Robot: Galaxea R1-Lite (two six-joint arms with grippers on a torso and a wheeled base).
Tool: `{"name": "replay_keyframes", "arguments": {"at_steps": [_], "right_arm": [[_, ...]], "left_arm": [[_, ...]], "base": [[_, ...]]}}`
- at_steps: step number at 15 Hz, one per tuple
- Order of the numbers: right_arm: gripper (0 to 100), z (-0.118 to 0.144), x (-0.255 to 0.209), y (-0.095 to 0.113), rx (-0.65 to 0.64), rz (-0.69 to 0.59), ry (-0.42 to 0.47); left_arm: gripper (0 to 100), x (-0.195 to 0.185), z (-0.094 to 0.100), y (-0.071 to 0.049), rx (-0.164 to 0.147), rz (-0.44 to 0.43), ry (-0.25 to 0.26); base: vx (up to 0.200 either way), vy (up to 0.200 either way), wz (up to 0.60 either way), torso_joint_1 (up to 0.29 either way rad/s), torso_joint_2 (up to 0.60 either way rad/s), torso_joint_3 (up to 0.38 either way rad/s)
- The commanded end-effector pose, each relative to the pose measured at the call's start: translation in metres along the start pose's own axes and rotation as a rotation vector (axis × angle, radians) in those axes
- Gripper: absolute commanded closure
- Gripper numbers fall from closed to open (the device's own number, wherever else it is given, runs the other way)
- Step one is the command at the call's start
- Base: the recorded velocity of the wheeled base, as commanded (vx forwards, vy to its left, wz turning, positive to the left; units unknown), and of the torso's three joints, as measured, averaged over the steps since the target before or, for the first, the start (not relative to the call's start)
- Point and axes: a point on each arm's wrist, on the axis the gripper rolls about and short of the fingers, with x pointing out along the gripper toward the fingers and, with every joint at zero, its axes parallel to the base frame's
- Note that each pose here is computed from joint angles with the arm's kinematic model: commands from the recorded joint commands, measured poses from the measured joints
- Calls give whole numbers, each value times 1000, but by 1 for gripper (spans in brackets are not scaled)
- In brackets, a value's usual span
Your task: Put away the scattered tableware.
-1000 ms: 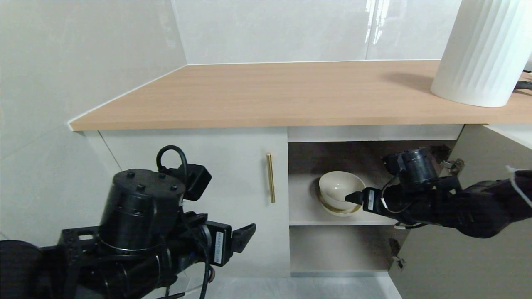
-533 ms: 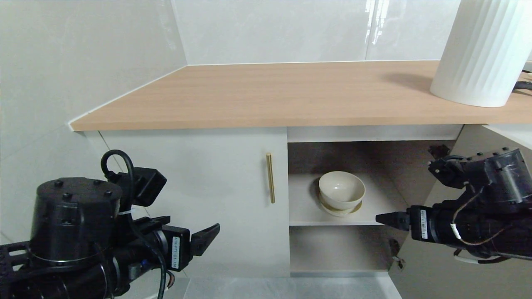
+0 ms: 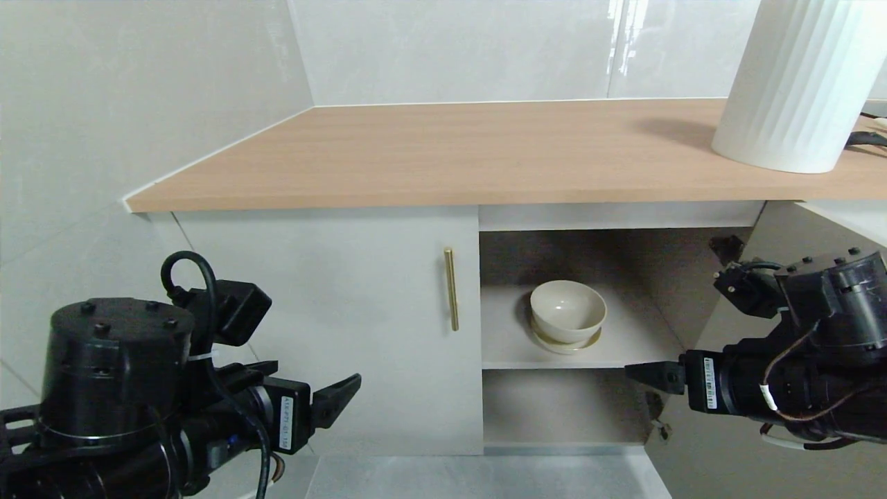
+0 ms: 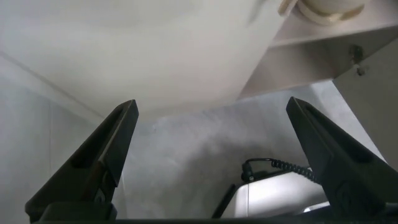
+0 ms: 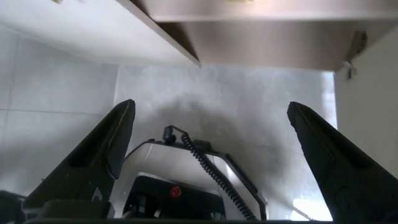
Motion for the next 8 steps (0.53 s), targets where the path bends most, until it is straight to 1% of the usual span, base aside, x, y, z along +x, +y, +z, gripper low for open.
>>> {"name": "replay_keyframes", "arguments": {"at_steps": [1, 2, 8], "right_arm": [[0, 0, -1, 1, -2, 5, -3], [0, 0, -2, 1, -5, 7, -5], [0, -1, -2, 2, -7, 10, -2]], "left_arm": [[0, 3, -1, -1, 1, 3, 11], [0, 4, -3, -1, 3, 5, 18], [0, 3, -3, -1, 5, 3, 17]], "base": [[-200, 0, 0, 2, 2, 7], [-200, 0, 0, -12, 7, 12], [-200, 0, 0, 2, 3, 1]]}}
